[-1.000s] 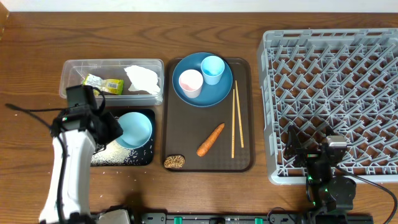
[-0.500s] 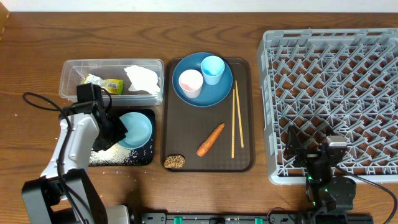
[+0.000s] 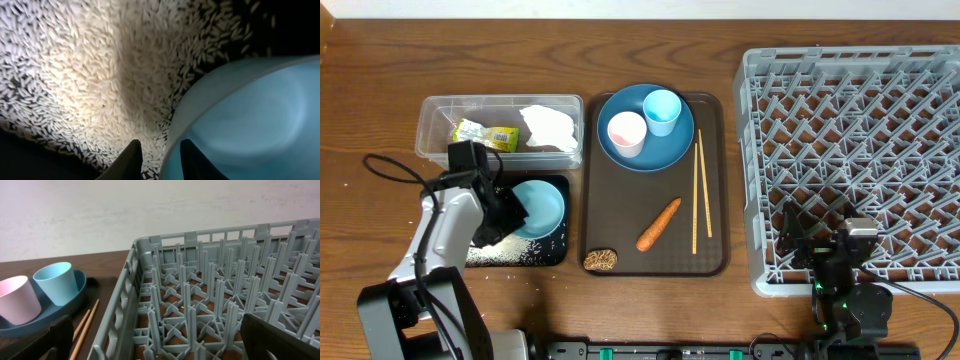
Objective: Sort waste into correct bins and load items into the dishwasher rack
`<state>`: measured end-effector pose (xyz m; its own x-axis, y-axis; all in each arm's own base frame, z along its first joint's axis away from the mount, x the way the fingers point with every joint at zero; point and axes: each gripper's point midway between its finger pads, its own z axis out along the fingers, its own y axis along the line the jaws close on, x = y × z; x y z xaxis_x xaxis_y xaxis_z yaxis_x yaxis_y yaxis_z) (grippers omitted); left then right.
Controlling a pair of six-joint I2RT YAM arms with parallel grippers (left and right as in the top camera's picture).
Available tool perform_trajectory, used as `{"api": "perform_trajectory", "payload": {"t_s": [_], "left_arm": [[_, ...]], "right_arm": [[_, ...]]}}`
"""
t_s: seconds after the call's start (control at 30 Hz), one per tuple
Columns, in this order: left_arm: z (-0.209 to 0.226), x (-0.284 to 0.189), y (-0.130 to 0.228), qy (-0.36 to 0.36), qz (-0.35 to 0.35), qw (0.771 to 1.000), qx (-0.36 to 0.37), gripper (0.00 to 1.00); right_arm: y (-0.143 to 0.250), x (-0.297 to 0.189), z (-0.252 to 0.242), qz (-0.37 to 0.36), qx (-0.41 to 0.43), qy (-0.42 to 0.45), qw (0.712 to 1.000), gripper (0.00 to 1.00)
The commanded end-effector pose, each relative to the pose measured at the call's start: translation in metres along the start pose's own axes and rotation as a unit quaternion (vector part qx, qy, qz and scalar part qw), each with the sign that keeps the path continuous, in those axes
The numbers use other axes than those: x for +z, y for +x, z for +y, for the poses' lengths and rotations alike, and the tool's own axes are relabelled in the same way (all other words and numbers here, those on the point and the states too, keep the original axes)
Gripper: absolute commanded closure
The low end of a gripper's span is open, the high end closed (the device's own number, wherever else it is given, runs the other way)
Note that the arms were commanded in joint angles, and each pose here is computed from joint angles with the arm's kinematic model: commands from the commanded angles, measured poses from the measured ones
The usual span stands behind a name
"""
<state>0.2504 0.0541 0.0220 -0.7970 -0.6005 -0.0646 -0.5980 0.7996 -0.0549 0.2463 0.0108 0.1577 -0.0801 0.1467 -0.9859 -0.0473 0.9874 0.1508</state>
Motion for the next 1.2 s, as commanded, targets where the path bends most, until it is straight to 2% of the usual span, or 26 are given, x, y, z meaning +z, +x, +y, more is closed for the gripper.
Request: {"api": "perform_trajectory", "payload": {"t_s": [0.0,0.1,0.4,0.83,1.03,1.17], "left_arm": [[0.000,0.002,0.001,0.002,0.004,1.000,-0.006,0.80],[-0.001,0.000,-0.001,0.004,0.000,1.000,-0.006,0.94],[-0.005,-0.020,-0.009,0.017,-0.032,0.999,-0.001,0.94],[-0.008,-0.083,-0.012,0.061,-0.127,0.990,0.002,0.94],[-0.026,-0.098,-0.001,0.120,-0.124,0.985,0.016,0.94],[-0.043,-0.099,0.009,0.137,-0.115,0.982,0.052,0.94]], "right_arm": [[0.000,0.000,-0.001,0.000,-0.004,0.001,1.000,0.01],[0.000,0.000,-0.001,0.000,-0.004,0.001,1.000,0.01],[0.000,0.000,-0.001,0.000,-0.004,0.001,1.000,0.01],[0.001,0.000,-0.001,0.000,-0.004,0.001,1.000,0.01],[0.000,0.000,-0.001,0.000,-0.004,0.001,1.000,0.01],[0.000,0.000,-0.001,0.000,-0.004,0.001,1.000,0.01]]}}
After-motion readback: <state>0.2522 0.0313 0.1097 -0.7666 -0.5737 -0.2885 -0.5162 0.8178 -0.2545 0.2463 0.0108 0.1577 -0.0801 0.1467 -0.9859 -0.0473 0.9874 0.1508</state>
